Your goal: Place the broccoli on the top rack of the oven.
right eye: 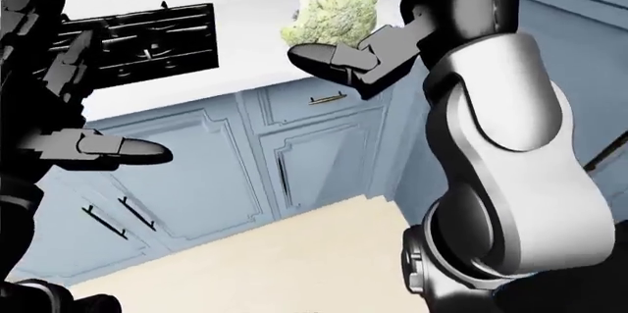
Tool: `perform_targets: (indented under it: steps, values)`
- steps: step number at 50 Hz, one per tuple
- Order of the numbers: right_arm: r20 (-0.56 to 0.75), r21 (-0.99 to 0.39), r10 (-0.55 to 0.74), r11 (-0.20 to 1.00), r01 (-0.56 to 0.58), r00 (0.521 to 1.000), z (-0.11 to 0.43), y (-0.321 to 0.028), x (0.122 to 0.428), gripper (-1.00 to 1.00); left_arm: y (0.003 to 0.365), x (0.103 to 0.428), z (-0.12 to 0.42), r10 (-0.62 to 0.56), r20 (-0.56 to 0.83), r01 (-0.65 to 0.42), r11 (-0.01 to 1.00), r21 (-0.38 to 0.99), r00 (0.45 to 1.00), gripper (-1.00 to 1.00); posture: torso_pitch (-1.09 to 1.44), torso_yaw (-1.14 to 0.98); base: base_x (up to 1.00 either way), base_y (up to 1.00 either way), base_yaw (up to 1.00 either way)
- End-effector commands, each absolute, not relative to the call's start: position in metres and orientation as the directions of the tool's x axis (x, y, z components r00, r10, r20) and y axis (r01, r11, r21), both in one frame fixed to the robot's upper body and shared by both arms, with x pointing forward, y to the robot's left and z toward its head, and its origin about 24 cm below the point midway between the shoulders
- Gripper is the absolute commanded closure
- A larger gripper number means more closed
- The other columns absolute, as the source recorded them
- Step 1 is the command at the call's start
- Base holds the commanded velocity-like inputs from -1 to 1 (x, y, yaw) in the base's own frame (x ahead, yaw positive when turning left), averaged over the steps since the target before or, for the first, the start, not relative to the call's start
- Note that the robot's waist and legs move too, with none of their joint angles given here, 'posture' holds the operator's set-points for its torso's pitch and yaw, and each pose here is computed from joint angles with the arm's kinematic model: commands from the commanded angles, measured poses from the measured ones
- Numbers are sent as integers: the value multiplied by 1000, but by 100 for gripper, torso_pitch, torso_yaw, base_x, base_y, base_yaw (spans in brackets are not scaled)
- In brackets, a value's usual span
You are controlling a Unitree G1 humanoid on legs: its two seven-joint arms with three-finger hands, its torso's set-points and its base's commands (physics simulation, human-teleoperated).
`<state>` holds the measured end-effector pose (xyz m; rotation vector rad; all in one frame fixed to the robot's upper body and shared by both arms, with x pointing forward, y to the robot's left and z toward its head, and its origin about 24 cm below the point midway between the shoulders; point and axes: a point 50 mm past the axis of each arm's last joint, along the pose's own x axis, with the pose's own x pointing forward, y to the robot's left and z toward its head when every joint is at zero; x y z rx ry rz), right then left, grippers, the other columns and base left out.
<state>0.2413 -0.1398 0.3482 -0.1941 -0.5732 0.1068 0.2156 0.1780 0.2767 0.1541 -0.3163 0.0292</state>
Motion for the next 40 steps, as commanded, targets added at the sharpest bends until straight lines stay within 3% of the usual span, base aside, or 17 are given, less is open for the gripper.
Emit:
perform_targets:
  steps: [1, 40]
  values:
    - [582, -218, 172, 975, -51, 795, 359, -134, 233, 100, 180, 213, 283, 14, 358, -72, 986, 149, 934, -100, 0, 0, 0, 0, -87]
    - [624, -247, 252, 962, -119, 740, 374, -121, 216, 100, 182, 211, 290, 12, 361, -76, 984, 163, 932, -100, 0, 0, 0, 0, -93]
